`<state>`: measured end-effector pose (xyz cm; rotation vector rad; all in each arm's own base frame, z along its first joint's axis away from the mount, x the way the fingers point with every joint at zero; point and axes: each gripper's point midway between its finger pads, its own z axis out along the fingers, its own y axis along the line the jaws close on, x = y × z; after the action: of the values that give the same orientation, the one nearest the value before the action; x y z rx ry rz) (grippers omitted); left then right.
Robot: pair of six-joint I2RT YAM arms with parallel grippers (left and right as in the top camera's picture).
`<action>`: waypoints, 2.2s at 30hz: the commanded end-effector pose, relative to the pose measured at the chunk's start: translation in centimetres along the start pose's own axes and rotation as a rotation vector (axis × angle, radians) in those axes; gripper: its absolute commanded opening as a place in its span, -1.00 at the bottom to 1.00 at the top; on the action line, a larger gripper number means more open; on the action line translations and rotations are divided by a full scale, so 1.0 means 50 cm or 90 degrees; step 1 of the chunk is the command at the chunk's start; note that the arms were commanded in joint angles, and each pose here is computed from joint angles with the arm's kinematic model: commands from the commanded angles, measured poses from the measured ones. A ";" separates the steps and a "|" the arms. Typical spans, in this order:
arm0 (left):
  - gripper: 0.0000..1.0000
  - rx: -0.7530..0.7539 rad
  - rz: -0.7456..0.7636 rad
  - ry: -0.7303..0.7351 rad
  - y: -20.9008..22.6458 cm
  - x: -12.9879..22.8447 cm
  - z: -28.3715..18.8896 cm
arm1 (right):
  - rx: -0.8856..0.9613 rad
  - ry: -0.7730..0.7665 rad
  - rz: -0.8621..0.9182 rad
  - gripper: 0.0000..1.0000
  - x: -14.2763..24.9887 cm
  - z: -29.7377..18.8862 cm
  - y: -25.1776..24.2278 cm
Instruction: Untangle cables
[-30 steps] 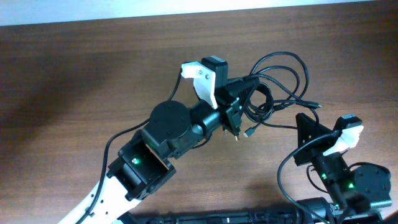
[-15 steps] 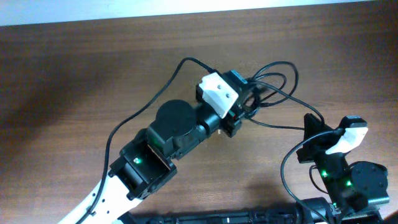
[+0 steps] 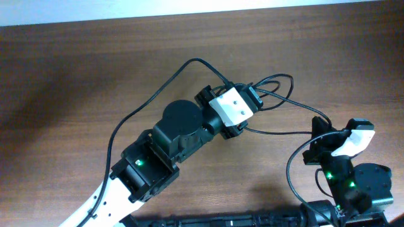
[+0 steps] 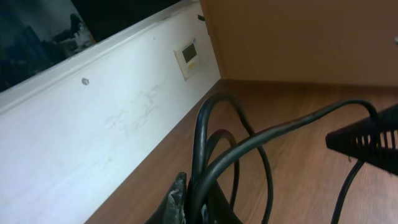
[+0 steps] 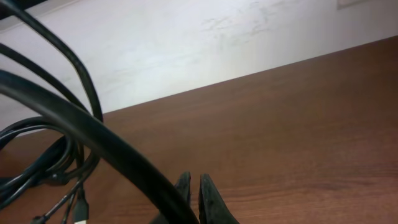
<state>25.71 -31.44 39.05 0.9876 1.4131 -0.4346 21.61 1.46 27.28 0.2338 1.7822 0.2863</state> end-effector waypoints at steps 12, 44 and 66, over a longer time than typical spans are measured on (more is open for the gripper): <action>-1.00 -0.060 0.296 0.027 0.045 -0.010 -0.025 | 0.050 -0.004 0.001 -0.92 0.001 -0.002 -0.028; -1.00 0.174 0.418 -0.005 -0.085 0.035 -0.037 | -0.409 -0.023 -0.288 0.97 0.020 -0.070 0.207; 0.99 0.027 0.130 -0.014 -0.005 -0.020 -0.020 | -0.364 -0.044 -0.290 -0.92 0.002 -0.057 0.190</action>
<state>20.71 -33.60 37.32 1.5090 0.9674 -0.3375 18.58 10.83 30.39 -0.5842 1.5678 0.4626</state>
